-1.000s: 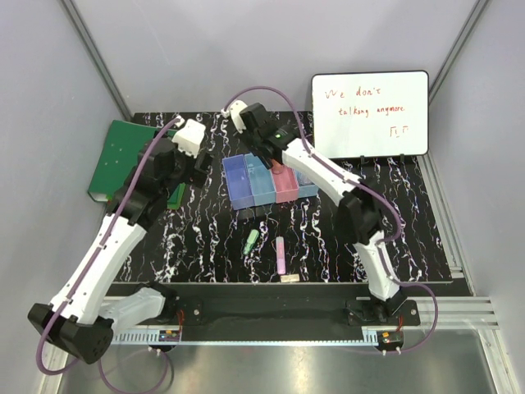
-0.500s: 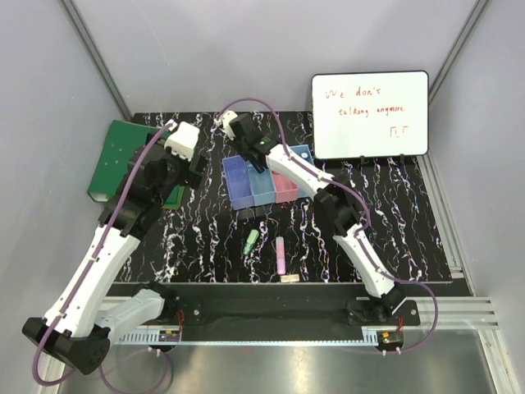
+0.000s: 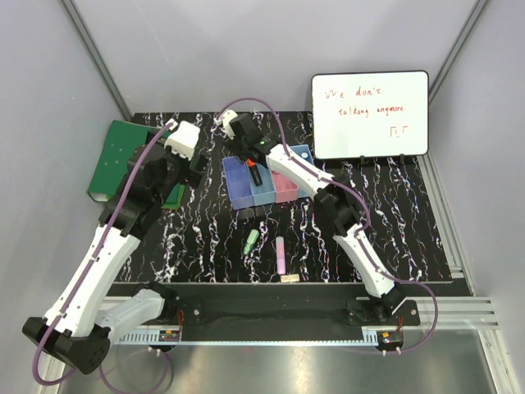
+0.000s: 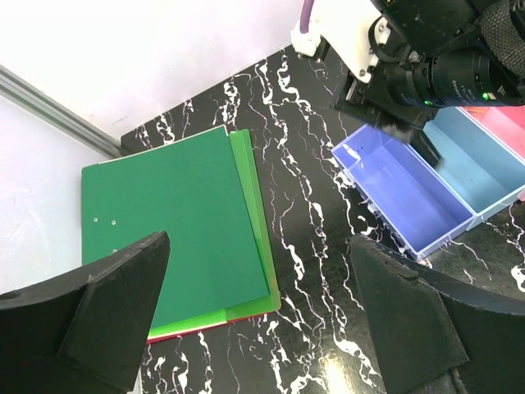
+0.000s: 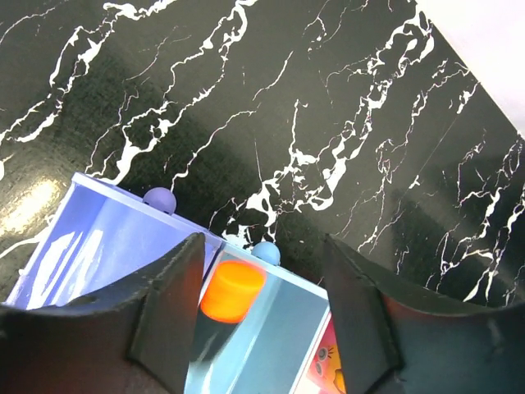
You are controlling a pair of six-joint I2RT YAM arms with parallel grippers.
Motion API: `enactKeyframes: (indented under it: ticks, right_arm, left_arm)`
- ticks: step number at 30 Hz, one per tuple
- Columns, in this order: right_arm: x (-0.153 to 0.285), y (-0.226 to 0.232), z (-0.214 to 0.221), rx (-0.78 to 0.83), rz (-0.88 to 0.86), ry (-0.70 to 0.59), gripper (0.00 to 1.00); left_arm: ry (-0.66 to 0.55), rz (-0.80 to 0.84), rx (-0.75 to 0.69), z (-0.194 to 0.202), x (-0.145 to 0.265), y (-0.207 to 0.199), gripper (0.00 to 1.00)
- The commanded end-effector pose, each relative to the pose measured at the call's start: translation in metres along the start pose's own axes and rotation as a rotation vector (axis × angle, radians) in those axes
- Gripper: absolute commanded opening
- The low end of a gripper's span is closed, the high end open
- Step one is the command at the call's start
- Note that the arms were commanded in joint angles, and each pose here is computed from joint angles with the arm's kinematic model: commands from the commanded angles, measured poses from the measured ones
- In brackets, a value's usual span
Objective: Sort the stationery into containers
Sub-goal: Place the pen in the storage box, then pick up the pen from the center of the board.
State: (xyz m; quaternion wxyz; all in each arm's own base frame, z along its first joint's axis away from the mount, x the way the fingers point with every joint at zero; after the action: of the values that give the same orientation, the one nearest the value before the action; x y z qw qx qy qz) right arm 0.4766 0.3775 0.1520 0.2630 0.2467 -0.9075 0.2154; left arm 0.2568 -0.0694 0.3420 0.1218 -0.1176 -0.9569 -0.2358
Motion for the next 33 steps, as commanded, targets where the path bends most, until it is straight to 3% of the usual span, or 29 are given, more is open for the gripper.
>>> enactKeyframes:
  ticks: [1,2,6,10,13,18,21,26,33]
  right_arm:
    - [0.016,-0.016,-0.029,-0.017,0.044,-0.09,0.68]
    - [0.018,-0.017,-0.03,-0.015,0.046,-0.093,0.73]
    - [0.037,-0.027,-0.044,-0.028,0.073,-0.119,0.74]
    - [0.089,-0.04,-0.057,-0.076,0.084,-0.148,0.78]
    - [0.133,-0.041,-0.045,-0.065,0.001,-0.117,0.79]
    - [0.216,-0.026,0.001,0.055,-0.285,-0.058,0.78]
    - [0.246,-0.013,0.038,0.039,-0.417,0.055,0.7]
    - [0.288,0.018,0.104,-0.006,-0.723,0.289,0.68]
    - [0.294,0.035,0.156,-0.08,-0.822,0.516,0.67]
  left_arm:
    - [-0.062,-0.029,0.003,-0.014,-0.001,0.007,0.99]
    - [-0.063,-0.03,0.005,-0.014,-0.001,0.007,0.99]
    - [-0.066,-0.023,0.01,-0.013,0.001,0.006,0.99]
    - [-0.072,-0.014,-0.011,-0.01,0.004,0.005,0.99]
    - [-0.083,0.018,-0.054,-0.007,0.008,0.002,0.99]
    - [-0.098,0.027,-0.081,-0.002,0.016,0.001,0.99]
    - [-0.101,0.017,-0.099,0.001,0.02,0.002,0.99]
    - [-0.114,-0.009,-0.116,-0.002,0.025,0.007,0.99]
    - [-0.144,0.004,-0.108,-0.011,0.028,0.009,0.99]
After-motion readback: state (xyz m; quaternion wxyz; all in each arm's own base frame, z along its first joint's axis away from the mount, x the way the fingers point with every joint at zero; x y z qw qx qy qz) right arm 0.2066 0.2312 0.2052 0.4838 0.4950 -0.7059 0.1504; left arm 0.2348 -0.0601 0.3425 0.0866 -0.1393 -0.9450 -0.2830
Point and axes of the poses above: each gripper's point midway between its finger pads, its own x axis back along the fingers, its own y axis along the line the jaws close on, z = x × y, the point moved 6 cm from there along x, back along the fingers, and after that the axes turned 5 degrees about -x, right-handed, at the moved point
